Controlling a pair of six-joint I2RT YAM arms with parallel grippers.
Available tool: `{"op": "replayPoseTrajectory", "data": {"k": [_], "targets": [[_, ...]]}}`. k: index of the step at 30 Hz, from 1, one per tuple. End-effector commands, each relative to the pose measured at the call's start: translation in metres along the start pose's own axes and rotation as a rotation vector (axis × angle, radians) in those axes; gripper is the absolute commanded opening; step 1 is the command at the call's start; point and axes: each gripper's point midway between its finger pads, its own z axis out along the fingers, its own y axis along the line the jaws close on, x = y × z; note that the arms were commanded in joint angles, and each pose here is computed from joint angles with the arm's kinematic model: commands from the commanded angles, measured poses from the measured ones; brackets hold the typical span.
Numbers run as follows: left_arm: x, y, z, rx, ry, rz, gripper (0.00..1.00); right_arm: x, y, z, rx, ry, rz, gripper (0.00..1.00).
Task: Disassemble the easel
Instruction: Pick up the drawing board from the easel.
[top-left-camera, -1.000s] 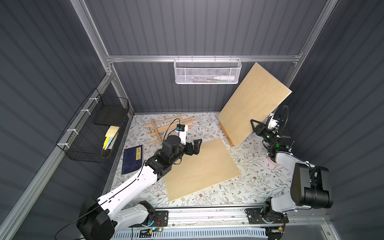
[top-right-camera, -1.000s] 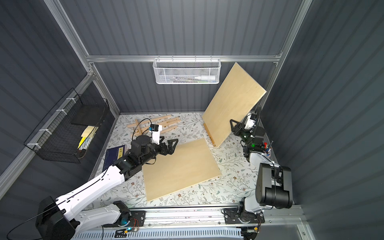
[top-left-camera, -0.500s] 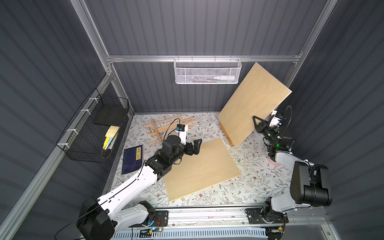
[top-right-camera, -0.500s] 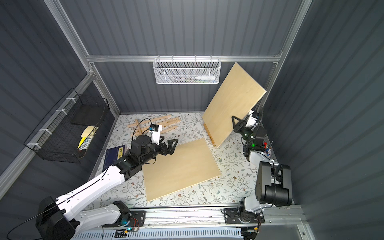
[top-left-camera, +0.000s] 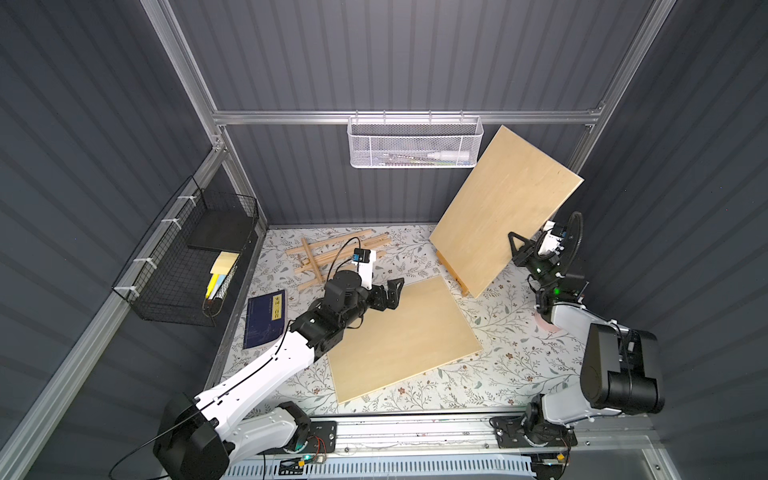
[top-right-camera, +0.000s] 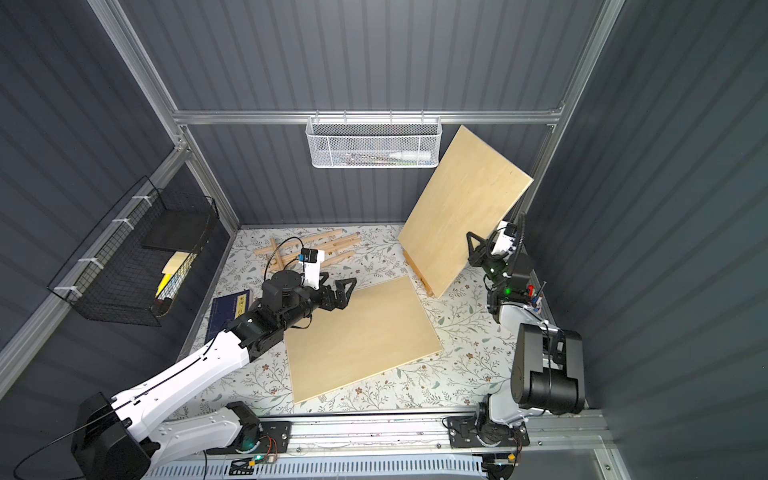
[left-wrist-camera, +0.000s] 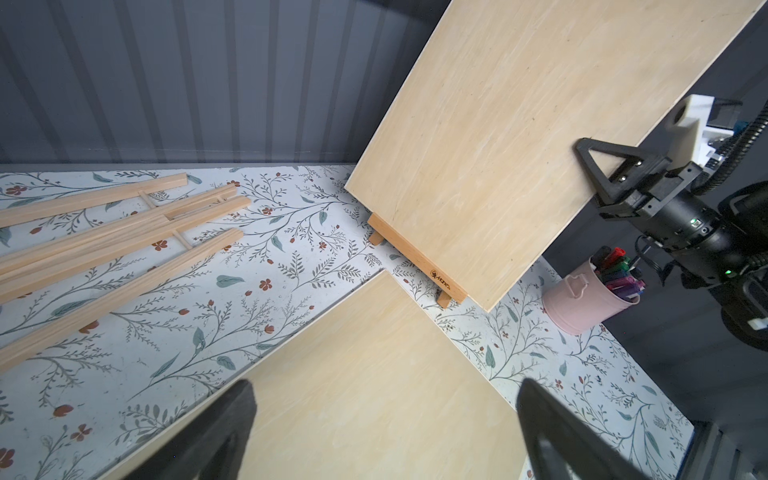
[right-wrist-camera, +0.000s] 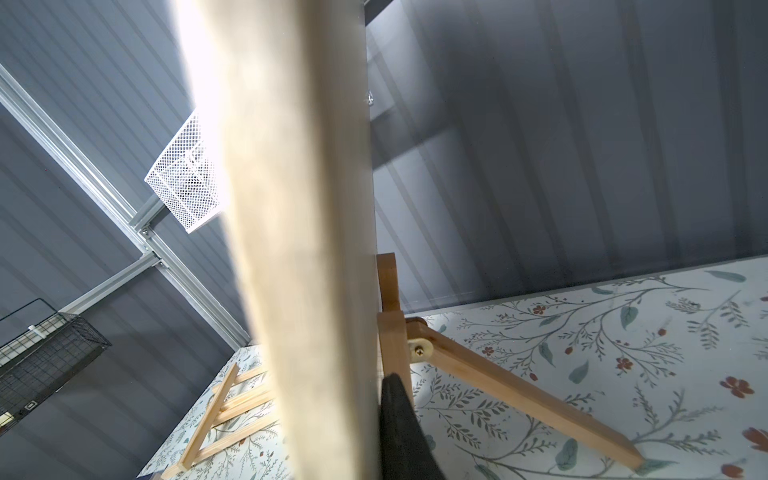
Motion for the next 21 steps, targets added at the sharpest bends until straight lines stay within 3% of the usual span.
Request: {"op": "replayPoseTrajectory", "data": {"k": [1, 12, 21], "targets": [[-0.003, -0.003, -0.002, 0.011, -0.013, 0.021, 0.99, -0.031, 0.021, -0.007, -0.031, -0.099, 0.01, 0.0], [-0.004, -0.002, -0.002, 0.007, -0.015, 0.021, 0.99, -0.058, 0.017, -0.03, 0.094, -0.235, -0.03, 0.0], [-0.008, -0.003, -0.007, 0.011, -0.031, 0.02, 0.99, -0.063, 0.012, -0.046, 0.179, -0.276, -0.071, 0.0]]}}
